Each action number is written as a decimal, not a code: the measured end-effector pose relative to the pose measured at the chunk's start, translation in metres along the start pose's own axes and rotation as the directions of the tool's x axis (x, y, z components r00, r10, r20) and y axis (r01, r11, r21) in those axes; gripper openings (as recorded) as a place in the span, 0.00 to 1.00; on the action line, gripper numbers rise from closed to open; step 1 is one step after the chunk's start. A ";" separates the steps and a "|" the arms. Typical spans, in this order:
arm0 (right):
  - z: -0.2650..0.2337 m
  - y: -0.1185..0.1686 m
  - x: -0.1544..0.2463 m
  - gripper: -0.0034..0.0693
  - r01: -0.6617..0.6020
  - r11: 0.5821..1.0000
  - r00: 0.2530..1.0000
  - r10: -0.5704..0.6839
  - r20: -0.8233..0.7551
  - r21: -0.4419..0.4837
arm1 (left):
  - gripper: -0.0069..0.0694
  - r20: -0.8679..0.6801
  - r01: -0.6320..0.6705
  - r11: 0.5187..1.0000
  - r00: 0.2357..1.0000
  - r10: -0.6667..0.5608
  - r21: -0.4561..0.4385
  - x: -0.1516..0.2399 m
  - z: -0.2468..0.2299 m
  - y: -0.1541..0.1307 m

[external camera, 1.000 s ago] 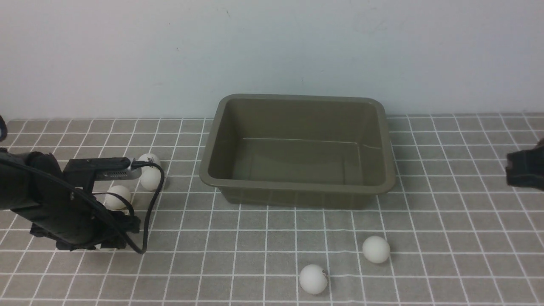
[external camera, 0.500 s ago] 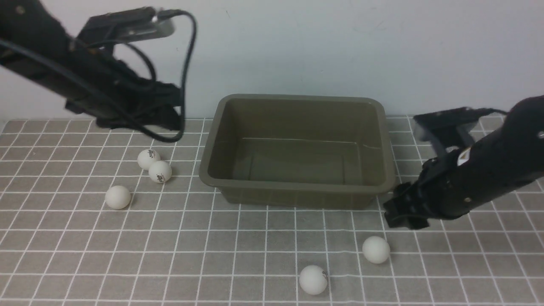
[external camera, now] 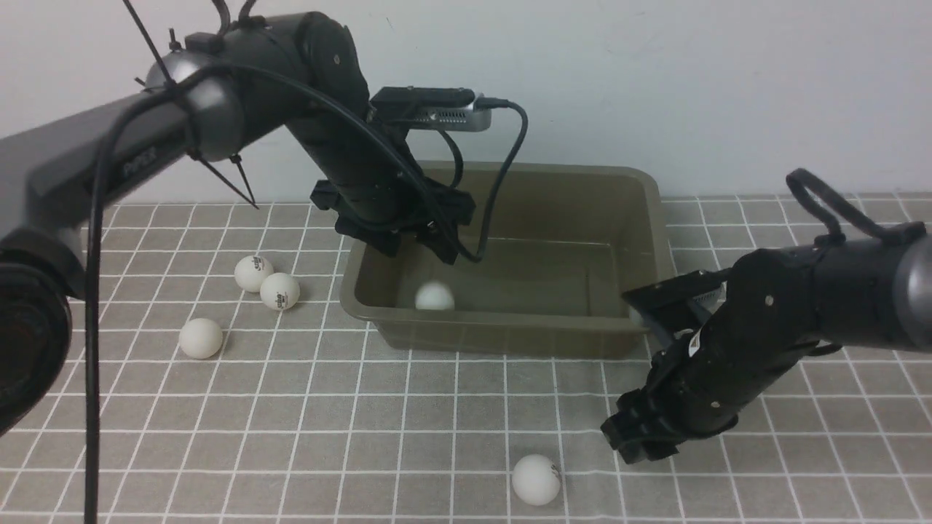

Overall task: Put the table tennis balls into the box on the grey coffee tablecloth.
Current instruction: 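Reach for and grasp a ping pong ball on the table, then release the ping pong ball into the bin and lift the gripper away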

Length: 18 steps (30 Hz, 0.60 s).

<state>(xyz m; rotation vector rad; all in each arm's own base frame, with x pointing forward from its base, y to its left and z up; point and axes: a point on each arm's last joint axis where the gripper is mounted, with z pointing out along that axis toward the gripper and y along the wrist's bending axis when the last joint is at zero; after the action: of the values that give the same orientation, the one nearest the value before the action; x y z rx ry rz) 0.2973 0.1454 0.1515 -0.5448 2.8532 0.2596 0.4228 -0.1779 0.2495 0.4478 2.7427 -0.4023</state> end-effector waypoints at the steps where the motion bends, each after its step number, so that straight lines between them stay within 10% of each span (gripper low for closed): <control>1: -0.003 0.000 -0.001 0.53 0.005 1.000 1.000 -0.005 0.000 0.000 | 0.78 -0.003 -0.007 1.000 1.000 0.006 -0.009 -0.002 -0.004 0.000; 9: -0.107 0.017 -0.029 0.54 0.056 0.998 0.977 -0.049 0.209 -0.030 | 0.16 0.042 -0.004 0.992 0.999 0.010 -0.126 -0.015 -0.073 0.029; 18: -0.139 0.026 -0.106 0.54 0.097 0.995 0.936 -0.082 0.342 -0.028 | 0.08 -0.056 0.240 0.951 0.965 -0.255 -0.194 0.032 -0.077 0.124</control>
<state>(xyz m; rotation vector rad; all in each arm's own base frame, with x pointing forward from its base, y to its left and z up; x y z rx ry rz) 0.3573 0.1755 0.3152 -0.5739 2.4857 0.3638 0.4163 -0.0322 0.2798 0.0721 2.8895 -0.1875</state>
